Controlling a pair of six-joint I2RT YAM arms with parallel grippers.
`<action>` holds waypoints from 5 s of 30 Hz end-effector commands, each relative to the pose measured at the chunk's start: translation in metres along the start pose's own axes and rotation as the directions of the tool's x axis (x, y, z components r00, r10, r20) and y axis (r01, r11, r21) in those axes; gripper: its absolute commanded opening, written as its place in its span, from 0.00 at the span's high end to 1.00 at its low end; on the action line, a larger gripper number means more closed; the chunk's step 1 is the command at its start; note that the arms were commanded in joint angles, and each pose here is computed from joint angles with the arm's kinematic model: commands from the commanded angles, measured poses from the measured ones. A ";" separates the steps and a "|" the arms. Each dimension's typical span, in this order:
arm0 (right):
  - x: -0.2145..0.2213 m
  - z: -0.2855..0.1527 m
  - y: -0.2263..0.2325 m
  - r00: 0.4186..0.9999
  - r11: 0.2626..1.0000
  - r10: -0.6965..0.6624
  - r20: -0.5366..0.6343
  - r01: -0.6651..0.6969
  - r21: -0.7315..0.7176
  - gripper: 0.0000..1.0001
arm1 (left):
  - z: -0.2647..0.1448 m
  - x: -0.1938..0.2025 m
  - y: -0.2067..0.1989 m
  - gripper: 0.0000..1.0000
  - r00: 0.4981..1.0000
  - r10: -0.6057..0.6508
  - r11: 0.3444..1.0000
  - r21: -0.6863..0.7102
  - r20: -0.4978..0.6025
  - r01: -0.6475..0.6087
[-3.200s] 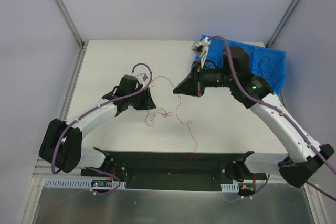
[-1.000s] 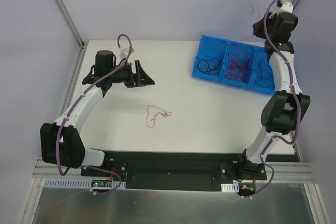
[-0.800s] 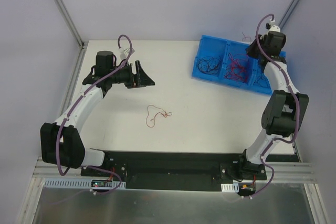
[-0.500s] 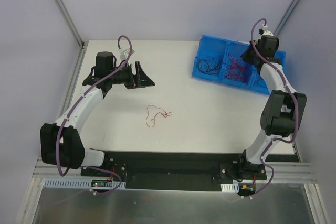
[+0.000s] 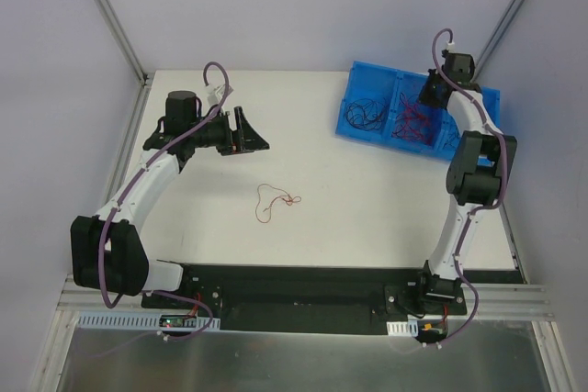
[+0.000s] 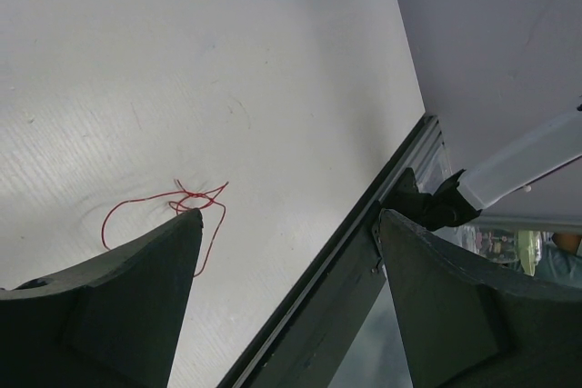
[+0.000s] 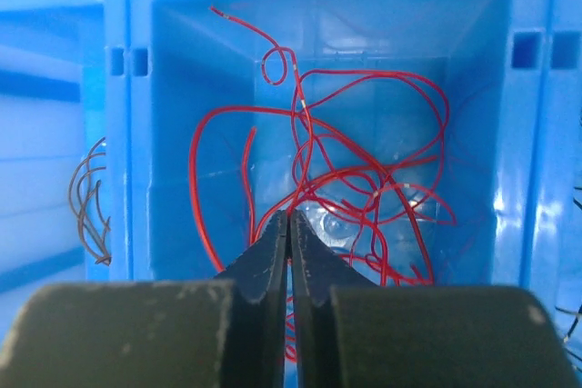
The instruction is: Untangle the cables
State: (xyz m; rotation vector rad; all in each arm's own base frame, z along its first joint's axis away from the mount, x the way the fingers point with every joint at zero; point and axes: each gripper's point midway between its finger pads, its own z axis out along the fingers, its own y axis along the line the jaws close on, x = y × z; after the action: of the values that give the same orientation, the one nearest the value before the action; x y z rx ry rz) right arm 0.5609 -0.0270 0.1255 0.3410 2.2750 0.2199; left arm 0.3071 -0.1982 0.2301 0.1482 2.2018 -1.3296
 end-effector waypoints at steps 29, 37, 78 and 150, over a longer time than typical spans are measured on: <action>0.112 -0.131 0.006 0.974 0.979 0.186 -0.132 -0.172 0.112 0.37 | -0.005 -0.003 -0.003 0.20 1.000 0.007 1.000 0.026 0.027 -0.007; 0.179 -0.153 0.137 0.977 0.949 -0.134 -0.166 0.079 -0.306 0.26 | 0.019 0.016 0.028 0.21 0.976 -0.194 0.980 0.020 -0.094 0.197; 0.345 -0.155 0.287 0.917 0.642 -0.306 -0.254 0.002 -0.766 0.74 | 0.077 0.142 0.074 0.69 0.908 -0.213 0.965 -0.224 -0.360 0.138; 0.130 -0.324 0.118 0.865 0.952 0.047 0.499 0.112 -0.285 1.00 | 0.062 0.069 -0.029 0.27 0.966 0.084 0.986 -0.116 -0.246 -0.116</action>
State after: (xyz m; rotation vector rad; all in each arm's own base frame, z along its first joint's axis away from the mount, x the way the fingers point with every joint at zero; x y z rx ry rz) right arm 0.2577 0.1304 0.2226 0.1833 1.7731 0.4945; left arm 0.2468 -0.2682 0.1469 0.2865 2.6195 -1.0903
